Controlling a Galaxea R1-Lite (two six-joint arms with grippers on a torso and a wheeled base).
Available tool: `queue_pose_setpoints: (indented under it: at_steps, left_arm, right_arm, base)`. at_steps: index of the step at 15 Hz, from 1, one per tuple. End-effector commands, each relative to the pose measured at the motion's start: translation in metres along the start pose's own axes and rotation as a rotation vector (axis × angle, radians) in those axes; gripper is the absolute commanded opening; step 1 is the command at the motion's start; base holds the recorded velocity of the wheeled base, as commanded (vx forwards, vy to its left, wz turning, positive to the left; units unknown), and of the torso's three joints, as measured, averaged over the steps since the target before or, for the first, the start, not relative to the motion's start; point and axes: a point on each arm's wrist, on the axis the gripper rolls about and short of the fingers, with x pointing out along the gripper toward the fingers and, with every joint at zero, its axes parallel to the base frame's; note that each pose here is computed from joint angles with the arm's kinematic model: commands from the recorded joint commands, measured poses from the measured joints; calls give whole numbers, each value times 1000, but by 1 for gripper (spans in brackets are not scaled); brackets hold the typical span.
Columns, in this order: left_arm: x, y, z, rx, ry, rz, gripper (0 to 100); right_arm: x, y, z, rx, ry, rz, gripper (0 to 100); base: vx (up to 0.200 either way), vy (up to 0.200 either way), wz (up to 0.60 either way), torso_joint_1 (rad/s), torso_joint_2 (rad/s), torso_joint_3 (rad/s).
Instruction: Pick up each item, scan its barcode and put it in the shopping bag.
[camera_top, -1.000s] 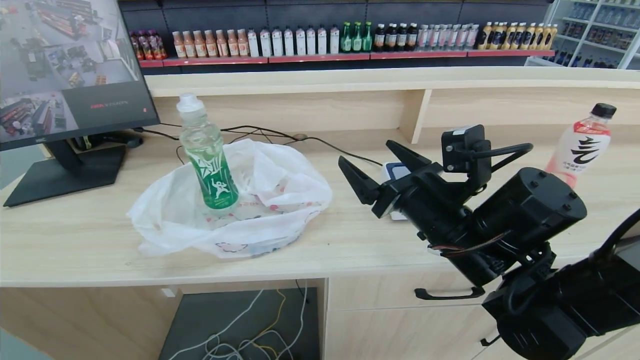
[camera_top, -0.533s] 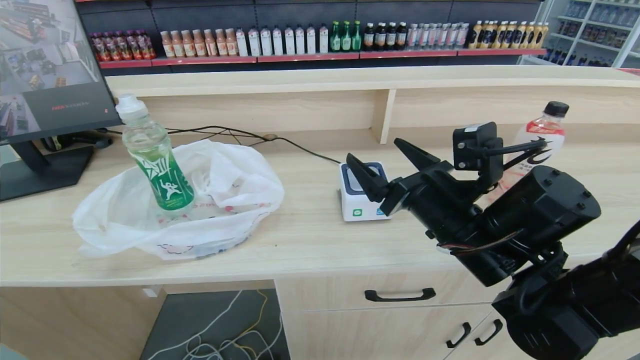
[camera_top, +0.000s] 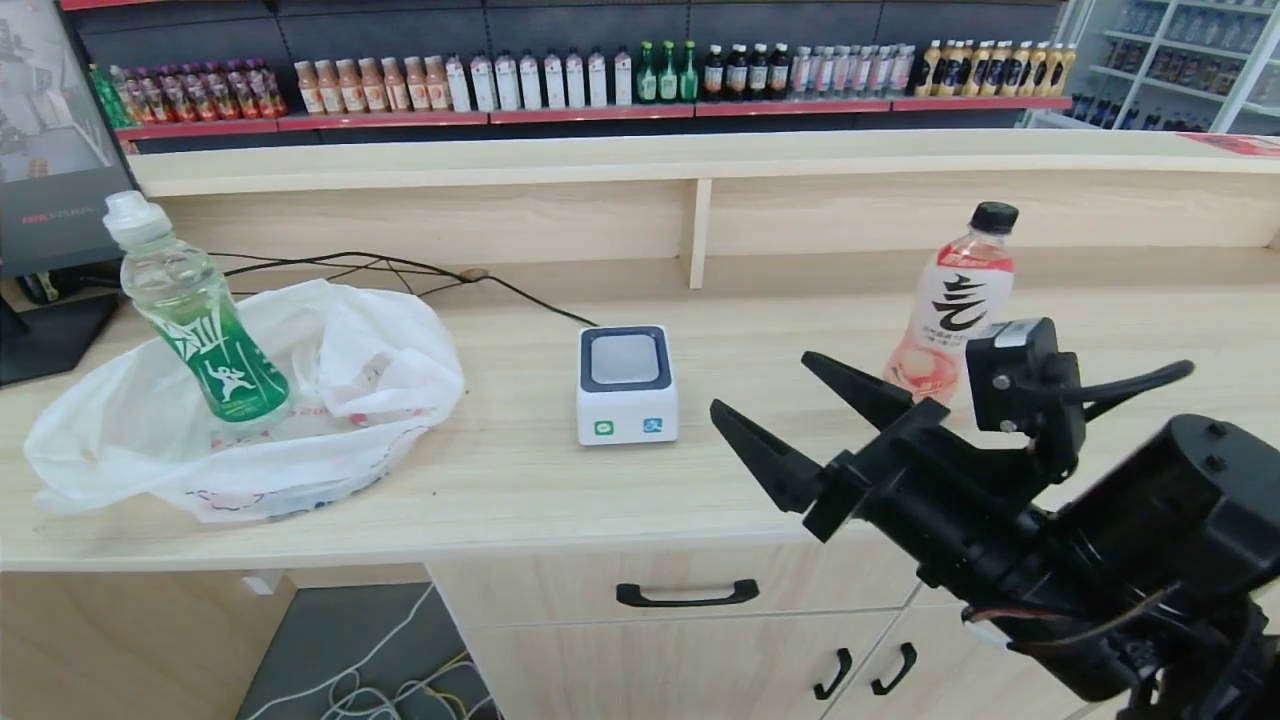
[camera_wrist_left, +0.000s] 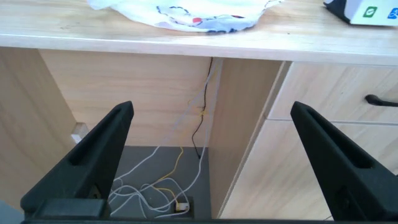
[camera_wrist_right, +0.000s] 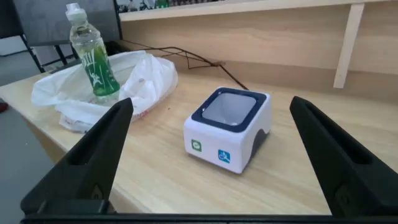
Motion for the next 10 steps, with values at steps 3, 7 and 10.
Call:
queue_pose_setpoints:
  at_steps: [3, 7, 10]
  left_arm:
    - [0, 0, 0, 0, 0, 0, 100]
    - [0, 0, 0, -2, 0, 0, 100]
    - [0, 0, 0, 0, 0, 0, 100]
  right_arm:
    - [-13, 0, 2, -3, 15, -16, 100]
    - [-15, -29, 0, -38, 24, -131, 100]
    - [-10, -35, -10, -77, 58, -149, 100]
  base:
    - [0, -200, 0, 2, 1, 6]
    - [0, -200, 0, 2, 2, 2]
    - [0, -67, 0, 2, 1, 1]
